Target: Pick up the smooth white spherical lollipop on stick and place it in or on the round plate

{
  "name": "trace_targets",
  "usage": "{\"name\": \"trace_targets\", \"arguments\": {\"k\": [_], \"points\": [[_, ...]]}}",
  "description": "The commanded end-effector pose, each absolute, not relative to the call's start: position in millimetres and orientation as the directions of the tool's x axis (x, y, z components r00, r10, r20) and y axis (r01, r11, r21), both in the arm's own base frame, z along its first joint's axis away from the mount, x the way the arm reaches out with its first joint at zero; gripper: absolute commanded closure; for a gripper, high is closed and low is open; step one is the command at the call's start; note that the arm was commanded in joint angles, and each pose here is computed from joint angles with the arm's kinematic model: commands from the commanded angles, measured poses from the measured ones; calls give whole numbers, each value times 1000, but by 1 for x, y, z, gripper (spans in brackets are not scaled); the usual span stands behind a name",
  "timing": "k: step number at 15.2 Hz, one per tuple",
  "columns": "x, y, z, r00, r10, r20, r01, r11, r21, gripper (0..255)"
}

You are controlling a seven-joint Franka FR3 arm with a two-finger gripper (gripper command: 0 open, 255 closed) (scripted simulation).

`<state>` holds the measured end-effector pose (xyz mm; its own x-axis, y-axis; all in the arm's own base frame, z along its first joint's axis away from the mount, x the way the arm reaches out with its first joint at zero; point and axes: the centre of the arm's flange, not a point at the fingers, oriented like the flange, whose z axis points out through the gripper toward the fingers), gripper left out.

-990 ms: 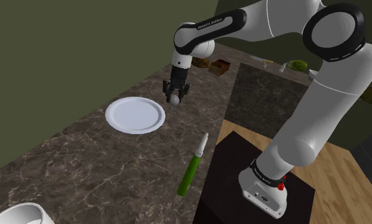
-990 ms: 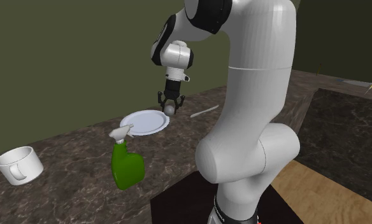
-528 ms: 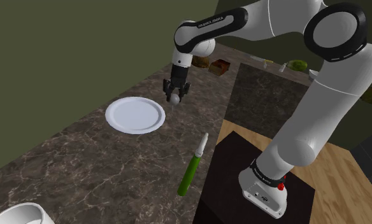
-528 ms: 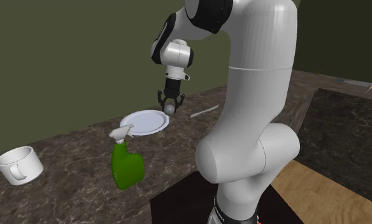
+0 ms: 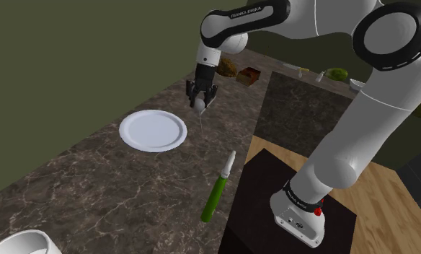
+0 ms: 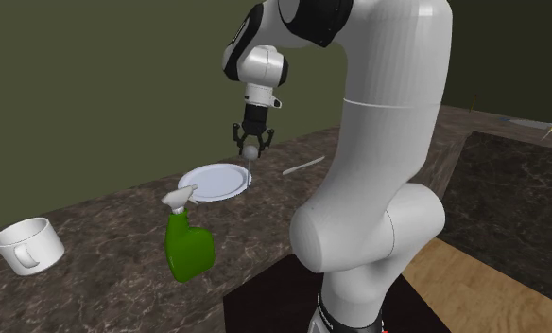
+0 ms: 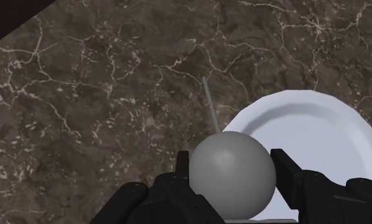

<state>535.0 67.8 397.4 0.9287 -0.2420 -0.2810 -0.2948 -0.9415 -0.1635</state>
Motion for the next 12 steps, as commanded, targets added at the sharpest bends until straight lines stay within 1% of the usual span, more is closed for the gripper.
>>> {"name": "trace_targets", "arguments": {"k": [1,7,12], "points": [[536,67,409,929,-242,-281,-295,-942,-163,255],[536,67,438,929,-242,-281,-295,-942,-163,255],[576,116,456,929,-242,-281,-295,-942,-163,255]]}}
